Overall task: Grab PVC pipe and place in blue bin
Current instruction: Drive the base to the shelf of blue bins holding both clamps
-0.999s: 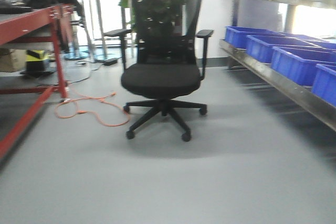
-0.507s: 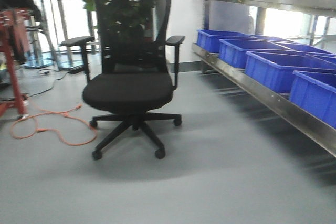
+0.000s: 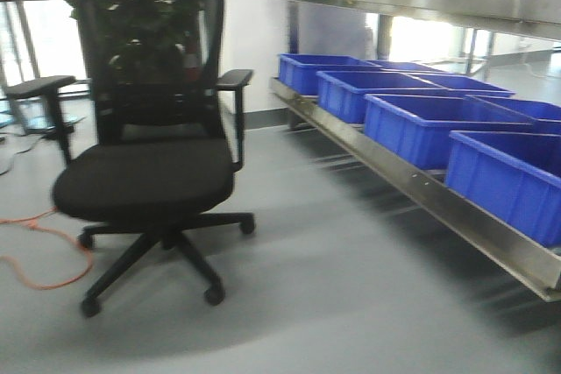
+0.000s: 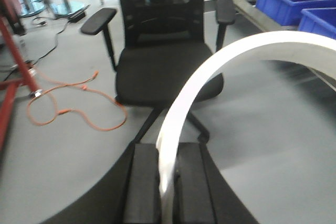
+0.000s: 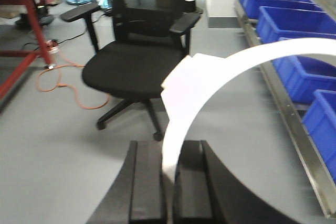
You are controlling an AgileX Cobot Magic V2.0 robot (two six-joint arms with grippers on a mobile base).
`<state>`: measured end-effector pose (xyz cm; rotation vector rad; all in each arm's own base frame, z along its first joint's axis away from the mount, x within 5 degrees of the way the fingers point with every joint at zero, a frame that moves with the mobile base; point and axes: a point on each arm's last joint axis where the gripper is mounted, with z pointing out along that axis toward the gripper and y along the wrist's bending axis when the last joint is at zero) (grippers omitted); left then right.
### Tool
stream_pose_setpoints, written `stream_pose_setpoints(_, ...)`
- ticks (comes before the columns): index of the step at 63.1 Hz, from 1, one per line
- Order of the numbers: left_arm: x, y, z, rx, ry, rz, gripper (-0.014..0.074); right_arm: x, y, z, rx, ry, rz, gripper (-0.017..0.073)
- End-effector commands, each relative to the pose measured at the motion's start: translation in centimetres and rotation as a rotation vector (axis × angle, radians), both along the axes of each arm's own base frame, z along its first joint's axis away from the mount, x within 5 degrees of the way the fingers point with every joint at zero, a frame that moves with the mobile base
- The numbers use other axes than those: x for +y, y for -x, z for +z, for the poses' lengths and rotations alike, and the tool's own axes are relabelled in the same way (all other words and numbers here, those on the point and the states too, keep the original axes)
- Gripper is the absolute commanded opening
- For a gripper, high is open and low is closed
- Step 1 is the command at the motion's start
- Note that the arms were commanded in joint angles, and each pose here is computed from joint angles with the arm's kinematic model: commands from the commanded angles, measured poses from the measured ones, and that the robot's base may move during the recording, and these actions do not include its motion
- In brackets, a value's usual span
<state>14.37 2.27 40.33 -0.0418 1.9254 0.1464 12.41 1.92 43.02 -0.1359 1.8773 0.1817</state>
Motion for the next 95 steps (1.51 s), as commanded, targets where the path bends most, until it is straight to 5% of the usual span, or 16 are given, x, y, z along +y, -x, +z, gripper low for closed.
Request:
stream_pose_setpoints(1, -0.10, 0.06, 0.33, -0.031, 0.003, -0.003, -0.0111, -0.06, -0.03, 0.27, -0.030, 0.005, -0.006, -0.0154)
stream_pose_setpoints(95, -0.10, 0.06, 0.33, -0.031, 0.003, -0.003, -0.0111, -0.10, -0.10, 0.51, -0.057, 0.001, -0.012, -0.0154)
